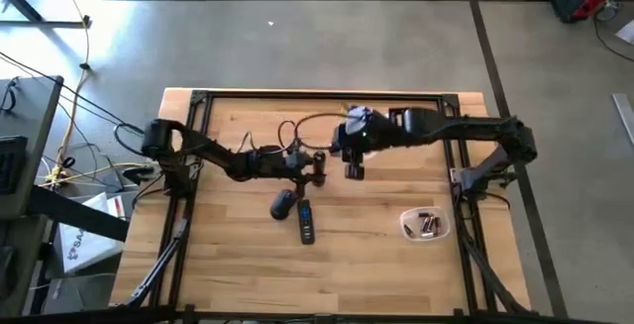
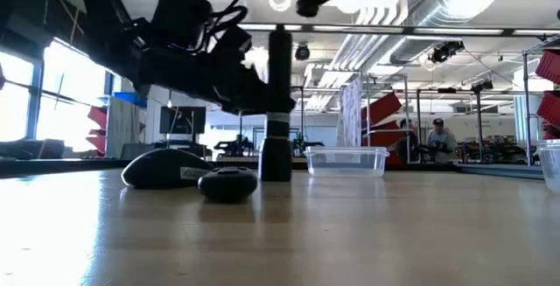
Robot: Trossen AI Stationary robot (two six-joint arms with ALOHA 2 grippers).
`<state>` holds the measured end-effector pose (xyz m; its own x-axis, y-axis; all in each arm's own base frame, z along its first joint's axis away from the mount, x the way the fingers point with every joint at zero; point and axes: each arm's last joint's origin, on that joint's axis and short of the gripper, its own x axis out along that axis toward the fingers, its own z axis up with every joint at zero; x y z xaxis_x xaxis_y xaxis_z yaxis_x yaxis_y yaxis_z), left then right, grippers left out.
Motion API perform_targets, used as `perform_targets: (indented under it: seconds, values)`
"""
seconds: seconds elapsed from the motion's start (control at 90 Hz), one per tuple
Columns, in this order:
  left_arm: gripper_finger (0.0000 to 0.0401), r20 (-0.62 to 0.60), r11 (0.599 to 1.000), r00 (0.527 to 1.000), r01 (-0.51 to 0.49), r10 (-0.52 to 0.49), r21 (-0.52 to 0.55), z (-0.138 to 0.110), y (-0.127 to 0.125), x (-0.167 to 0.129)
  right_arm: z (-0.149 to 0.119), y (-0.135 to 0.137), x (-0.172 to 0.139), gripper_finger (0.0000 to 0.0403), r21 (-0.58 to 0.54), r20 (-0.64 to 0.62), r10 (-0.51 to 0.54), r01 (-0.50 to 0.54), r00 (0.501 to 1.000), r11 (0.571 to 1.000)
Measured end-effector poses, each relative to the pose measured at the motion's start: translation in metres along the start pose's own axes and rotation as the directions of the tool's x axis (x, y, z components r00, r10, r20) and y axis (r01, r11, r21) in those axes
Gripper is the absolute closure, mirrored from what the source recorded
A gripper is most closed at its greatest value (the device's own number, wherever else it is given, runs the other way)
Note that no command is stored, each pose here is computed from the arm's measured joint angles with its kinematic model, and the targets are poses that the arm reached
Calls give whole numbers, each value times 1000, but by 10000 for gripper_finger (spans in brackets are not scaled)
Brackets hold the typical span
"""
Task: Insert battery
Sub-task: Close the flashlight using its cover
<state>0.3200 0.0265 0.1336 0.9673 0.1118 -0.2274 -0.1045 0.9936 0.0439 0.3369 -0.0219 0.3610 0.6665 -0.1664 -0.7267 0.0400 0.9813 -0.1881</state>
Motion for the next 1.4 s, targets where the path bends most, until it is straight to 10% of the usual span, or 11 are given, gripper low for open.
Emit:
perform_targets:
  seconds: [0.556, 1.4]
  values:
    - [269, 31, 999, 999, 38, -38, -9, 9, -17, 48, -5, 10, 11, 284, -29, -90, 216, -220, 972, 975]
    - [269, 12, 999, 999, 39, -39, -16, 8, -18, 48, -17, 15, 7, 285, -107, -90, 79, -89, 993, 990]
